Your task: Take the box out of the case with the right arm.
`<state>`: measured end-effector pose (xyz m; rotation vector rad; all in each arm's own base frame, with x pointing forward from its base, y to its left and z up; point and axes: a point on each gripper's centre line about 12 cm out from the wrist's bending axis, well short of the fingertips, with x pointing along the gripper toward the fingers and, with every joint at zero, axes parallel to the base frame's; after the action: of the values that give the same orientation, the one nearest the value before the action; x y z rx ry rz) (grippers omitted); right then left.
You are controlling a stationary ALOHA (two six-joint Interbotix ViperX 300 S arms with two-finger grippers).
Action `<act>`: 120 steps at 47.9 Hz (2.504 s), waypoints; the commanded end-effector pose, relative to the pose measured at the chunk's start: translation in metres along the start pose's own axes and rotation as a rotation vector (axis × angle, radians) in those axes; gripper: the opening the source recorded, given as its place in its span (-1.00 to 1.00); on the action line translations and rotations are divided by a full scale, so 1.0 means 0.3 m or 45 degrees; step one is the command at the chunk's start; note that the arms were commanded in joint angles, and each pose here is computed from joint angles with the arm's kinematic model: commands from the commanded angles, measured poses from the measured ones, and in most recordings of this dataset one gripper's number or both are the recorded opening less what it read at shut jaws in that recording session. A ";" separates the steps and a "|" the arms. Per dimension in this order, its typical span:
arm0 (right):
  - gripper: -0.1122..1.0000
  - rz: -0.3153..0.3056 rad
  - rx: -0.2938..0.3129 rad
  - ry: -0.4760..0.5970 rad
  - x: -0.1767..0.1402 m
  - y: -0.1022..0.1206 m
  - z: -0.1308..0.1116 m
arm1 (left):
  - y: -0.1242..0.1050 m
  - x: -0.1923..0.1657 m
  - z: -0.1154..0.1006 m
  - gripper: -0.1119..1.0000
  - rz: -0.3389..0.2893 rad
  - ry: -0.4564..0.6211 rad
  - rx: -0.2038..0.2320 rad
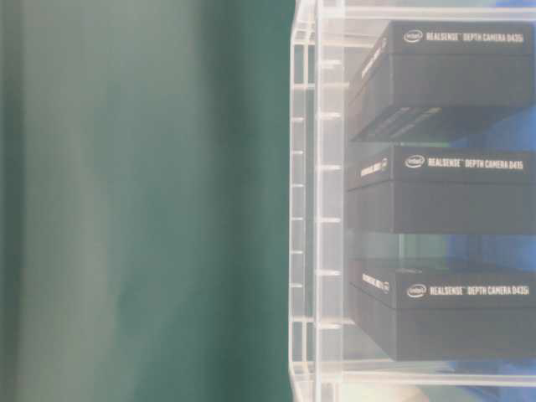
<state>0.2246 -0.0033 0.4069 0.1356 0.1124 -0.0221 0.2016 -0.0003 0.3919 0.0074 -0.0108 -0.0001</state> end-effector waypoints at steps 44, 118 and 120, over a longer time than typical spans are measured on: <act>-0.80 -0.358 0.219 1.447 -0.086 -0.037 -0.179 | -0.022 -0.131 -0.074 -0.80 0.015 1.363 -0.056; -0.80 -1.375 1.440 1.093 -0.040 -0.163 -0.208 | -0.022 -0.126 -0.082 -0.80 0.019 1.394 -0.058; -0.80 -1.374 1.433 1.088 -0.039 -0.182 -0.207 | -0.022 -0.126 -0.082 -0.80 0.019 1.394 -0.058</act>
<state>0.2024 -0.0382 0.3310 1.1828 1.0659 -1.1305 0.1625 -0.0060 0.3597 -0.0410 1.1053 0.0236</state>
